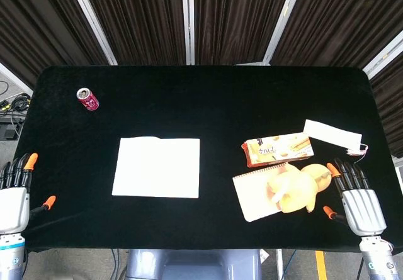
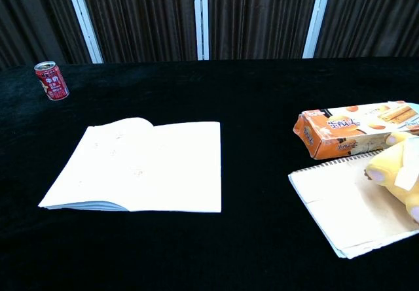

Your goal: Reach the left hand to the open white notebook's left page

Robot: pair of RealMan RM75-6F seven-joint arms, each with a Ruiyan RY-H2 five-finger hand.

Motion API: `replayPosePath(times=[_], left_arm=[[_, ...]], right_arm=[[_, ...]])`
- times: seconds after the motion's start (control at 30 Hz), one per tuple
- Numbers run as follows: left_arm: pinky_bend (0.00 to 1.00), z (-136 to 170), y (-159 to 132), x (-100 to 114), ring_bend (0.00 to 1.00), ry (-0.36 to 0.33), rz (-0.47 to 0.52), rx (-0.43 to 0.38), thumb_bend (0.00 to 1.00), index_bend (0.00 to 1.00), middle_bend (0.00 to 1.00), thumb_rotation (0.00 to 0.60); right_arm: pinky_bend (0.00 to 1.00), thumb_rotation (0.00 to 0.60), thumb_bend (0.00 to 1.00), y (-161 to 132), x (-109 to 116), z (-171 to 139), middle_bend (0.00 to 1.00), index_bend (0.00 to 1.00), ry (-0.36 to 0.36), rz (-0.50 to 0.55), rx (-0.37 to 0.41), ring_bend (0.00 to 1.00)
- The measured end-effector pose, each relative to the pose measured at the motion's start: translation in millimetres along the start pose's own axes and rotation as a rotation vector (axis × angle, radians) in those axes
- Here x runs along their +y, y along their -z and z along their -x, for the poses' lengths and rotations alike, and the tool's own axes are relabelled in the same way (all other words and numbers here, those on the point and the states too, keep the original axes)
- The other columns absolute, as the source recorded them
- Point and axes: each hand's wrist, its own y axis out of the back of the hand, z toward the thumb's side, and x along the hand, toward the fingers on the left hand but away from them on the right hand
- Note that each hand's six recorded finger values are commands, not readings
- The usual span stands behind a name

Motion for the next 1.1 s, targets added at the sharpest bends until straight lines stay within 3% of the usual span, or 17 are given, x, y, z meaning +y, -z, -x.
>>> replayPosePath(times=[0.7,0.9,1.1], left_arm=[[0.0,-2.1,-4.2,-5.9,0.0,0.024,-0.008,-0.016,0.02,0.0,0.0,0.6],[0.0,-2.0,-11.1,-11.1,0.0,0.044,-0.017,-0.04,0.11,0.0,0.0,0.6],[0.0,-2.3,-28.3,-27.4,0.0,0.103,-0.035,-0.089,0.11,0.0,0.0,0.6]], right_arm=[[0.0,0.6,0.01,1.0,-1.5,-1.0,0.0,0.0,-0.008,0.0,-0.009,0.0],[0.0,0.6,0.01,1.2,-2.0,-2.0,0.0,0.0,-0.012,0.001,-0.008,0.0],[0.0,0.6,0.01,-0.1,-2.6,-2.0,0.0,0.0,-0.015,0.005,-0.006,0.0]])
